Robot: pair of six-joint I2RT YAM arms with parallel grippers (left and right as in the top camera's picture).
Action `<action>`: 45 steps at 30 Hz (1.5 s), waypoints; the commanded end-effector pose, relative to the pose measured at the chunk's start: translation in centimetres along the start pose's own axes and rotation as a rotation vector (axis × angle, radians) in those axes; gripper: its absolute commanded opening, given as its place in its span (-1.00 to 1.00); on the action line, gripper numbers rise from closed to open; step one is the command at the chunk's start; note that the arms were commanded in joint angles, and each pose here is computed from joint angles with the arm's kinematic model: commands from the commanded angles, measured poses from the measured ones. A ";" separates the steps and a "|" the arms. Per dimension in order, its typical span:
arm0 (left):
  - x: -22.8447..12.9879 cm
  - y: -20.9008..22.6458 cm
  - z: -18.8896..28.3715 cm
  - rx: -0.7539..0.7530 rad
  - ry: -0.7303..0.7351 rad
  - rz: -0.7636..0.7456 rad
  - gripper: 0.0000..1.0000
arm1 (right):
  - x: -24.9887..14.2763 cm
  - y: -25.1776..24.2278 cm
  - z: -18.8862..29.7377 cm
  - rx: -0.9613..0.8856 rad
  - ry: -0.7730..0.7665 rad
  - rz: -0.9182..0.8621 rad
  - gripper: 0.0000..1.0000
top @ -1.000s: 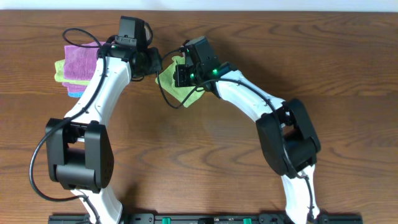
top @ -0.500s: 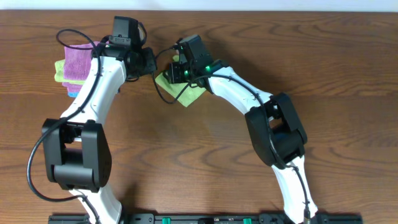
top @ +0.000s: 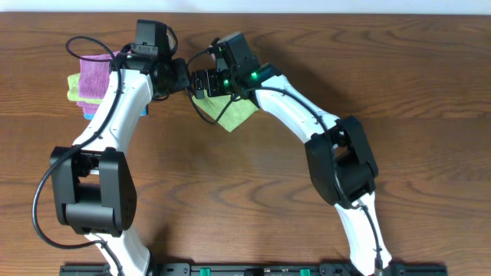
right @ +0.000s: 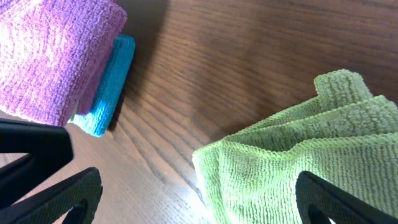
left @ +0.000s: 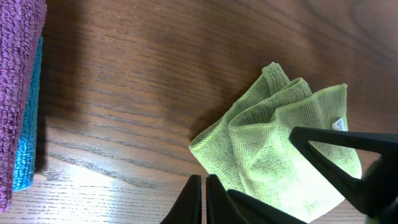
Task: Fold the cloth
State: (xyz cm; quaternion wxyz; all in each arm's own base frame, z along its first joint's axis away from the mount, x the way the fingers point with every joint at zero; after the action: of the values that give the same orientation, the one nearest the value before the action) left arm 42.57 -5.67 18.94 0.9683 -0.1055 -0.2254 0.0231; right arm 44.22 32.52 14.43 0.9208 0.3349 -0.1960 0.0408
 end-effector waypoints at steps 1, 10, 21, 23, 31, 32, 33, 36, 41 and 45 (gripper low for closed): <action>0.6 0.0 1.2 0.000 -0.036 -0.011 -0.88 | 0.7 0.8 0.5 0.016 -0.005 0.038 0.98; 0.6 0.0 1.2 0.000 -0.036 -0.011 -0.88 | 1.6 0.2 1.8 -0.022 -0.009 0.014 0.98; 0.3 -0.5 1.3 -0.063 -0.008 -0.009 0.18 | 4.3 -2.5 16.4 -0.297 -0.040 0.041 0.99; 0.1 -0.5 1.3 -0.068 0.000 -0.007 0.49 | 3.8 -3.4 19.3 -0.336 0.002 0.056 0.98; -0.2 -1.0 1.3 -0.131 0.031 0.018 0.91 | 2.0 -4.9 27.8 -0.405 0.046 0.059 0.99; -0.3 -1.0 1.3 -0.132 0.036 0.033 0.91 | 1.6 -5.0 28.6 -0.409 0.046 0.065 0.98; -0.3 -1.0 1.3 -0.132 0.040 0.046 0.91 | 1.2 -5.0 29.3 -0.412 0.042 0.068 0.99; -0.5 -1.1 1.4 -0.143 0.050 0.071 0.91 | -0.7 -5.3 31.6 -0.440 0.001 0.064 0.98; -0.5 -1.5 1.5 -0.184 0.062 0.097 0.91 | -5.6 -6.6 34.5 -0.446 -0.077 0.045 0.98; -0.5 -1.7 1.5 -0.206 0.070 0.128 0.91 | -10.5 -8.7 36.6 -0.472 -0.151 -0.017 0.98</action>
State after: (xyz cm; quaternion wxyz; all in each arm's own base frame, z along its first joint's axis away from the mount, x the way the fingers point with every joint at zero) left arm 41.52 -6.93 18.90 0.9632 -0.1983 -0.1755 0.0470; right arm 26.70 4.83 31.67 0.9584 0.1239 -0.2566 -0.0173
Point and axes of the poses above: each gripper's point midway between its finger pads, its own z axis back along the fingers, its own y axis along the line the jaws close on, x = y × z, the point moved 9 cm from there along z, back along the fingers, and after that the axes turned 11 degrees about -z, right-handed, at the moved point
